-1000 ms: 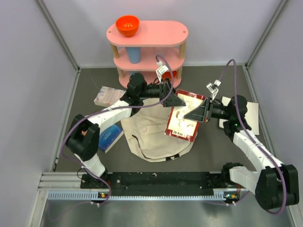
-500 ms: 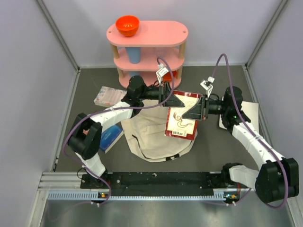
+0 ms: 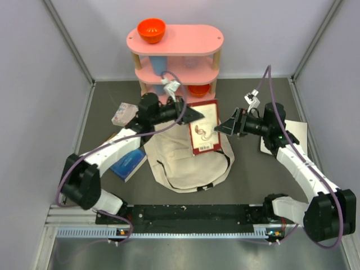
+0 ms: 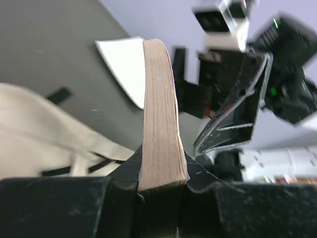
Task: Pack the student bag
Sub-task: Pick up the book from the center of the board.
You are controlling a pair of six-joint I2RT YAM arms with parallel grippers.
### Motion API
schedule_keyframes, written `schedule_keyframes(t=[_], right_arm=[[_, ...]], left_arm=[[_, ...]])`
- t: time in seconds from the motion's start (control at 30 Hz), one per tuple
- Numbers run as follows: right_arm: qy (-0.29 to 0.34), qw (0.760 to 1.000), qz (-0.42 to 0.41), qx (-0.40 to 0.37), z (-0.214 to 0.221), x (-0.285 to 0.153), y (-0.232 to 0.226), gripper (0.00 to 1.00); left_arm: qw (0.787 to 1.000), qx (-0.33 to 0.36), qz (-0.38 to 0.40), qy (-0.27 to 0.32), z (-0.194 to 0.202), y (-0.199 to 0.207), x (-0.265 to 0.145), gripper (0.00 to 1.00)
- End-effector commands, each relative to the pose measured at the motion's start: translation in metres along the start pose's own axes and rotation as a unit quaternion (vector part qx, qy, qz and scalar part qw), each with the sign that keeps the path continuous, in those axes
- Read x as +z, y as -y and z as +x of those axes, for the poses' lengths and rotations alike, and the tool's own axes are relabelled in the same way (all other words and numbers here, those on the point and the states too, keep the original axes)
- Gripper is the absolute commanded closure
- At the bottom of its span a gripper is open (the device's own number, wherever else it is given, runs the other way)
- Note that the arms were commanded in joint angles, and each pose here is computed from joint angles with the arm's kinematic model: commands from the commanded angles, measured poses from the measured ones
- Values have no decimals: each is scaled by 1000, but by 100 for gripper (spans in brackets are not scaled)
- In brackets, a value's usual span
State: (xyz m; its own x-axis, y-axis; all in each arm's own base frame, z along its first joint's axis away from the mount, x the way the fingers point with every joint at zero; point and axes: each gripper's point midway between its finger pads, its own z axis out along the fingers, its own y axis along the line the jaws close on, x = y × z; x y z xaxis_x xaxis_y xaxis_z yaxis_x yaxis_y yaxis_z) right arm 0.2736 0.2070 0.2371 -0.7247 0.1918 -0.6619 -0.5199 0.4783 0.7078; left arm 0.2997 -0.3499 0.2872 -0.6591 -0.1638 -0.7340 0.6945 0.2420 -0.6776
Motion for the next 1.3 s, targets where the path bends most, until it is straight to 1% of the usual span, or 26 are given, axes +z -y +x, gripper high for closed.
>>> schedule_keyframes(t=[0.0, 0.03, 0.07, 0.1, 0.13, 0.17, 0.2, 0.23, 0.3, 0.33, 0.43, 0.47, 0.6, 0.67, 0.7, 0.77, 0.8, 0.83, 0.93, 1.03, 1.13, 1.23, 1.27], right_arm=[[122, 990, 53, 50, -23, -6, 12, 9], [120, 989, 46, 74, -8, -4, 19, 9], [128, 985, 20, 115, -6, -5, 11, 8], [157, 982, -21, 105, -15, -8, -5, 8], [158, 979, -31, 127, -2, -7, -1, 7], [170, 971, -43, 163, -1, -7, -5, 7], [169, 969, -60, 167, 5, -5, -16, 7], [187, 965, -55, 175, 5, -2, -15, 7], [175, 966, -56, 184, 19, 9, -28, 7], [189, 963, -53, 184, 17, 11, -29, 7], [195, 958, -66, 198, 24, 17, -33, 7], [208, 953, -78, 208, 18, 16, -36, 7], [202, 947, -92, 234, 20, 28, -32, 7], [183, 946, -91, 253, 27, 39, -27, 7], [192, 944, -114, 243, 21, 38, -37, 8], [182, 947, -135, 229, 23, 45, -44, 10], [184, 946, -157, 214, 16, 46, -54, 11], [170, 947, -169, 212, 18, 48, -60, 11], [168, 946, -188, 205, 14, 56, -67, 13], [165, 945, -197, 202, 14, 64, -71, 19], [167, 943, -209, 200, 8, 68, -76, 27], [175, 939, -217, 200, 3, 67, -79, 50], [177, 938, -220, 199, 1, 66, -81, 65]], left_arm=[[976, 2, -129, 175, -64, -26, -61, 100], [970, -18, -147, 191, -52, -46, -75, 100], [965, -7, -126, 229, -65, -32, -85, 100], [960, -30, -128, 248, -66, -35, -91, 100], [957, -42, -138, 253, -58, -42, -97, 100], [955, -45, -135, 261, -59, -40, -100, 100], [952, -57, -120, 275, -63, -34, -102, 100], [951, -69, -117, 278, -55, -37, -103, 100], [944, -80, -82, 309, -63, -24, -108, 100], [943, -86, -78, 313, -61, -24, -109, 100], [942, -96, -65, 314, -62, -19, -109, 100], [942, -97, -59, 316, -61, -17, -110, 100], [934, -119, -33, 335, -62, -10, -114, 100], [932, -126, -29, 338, -61, -10, -114, 100], [931, -133, -27, 339, -60, -10, -114, 100], [931, -137, -28, 338, -58, -12, -113, 100], [932, -139, -26, 335, -57, -11, -112, 100], [932, -140, -26, 333, -56, -12, -111, 100], [932, -149, -22, 330, -52, -14, -108, 100], [930, -161, -22, 329, -47, -18, -105, 100], [931, -164, -23, 325, -43, -20, -102, 100], [930, -169, -27, 325, -41, -22, -102, 100], [929, -170, -29, 326, -40, -23, -102, 100]])
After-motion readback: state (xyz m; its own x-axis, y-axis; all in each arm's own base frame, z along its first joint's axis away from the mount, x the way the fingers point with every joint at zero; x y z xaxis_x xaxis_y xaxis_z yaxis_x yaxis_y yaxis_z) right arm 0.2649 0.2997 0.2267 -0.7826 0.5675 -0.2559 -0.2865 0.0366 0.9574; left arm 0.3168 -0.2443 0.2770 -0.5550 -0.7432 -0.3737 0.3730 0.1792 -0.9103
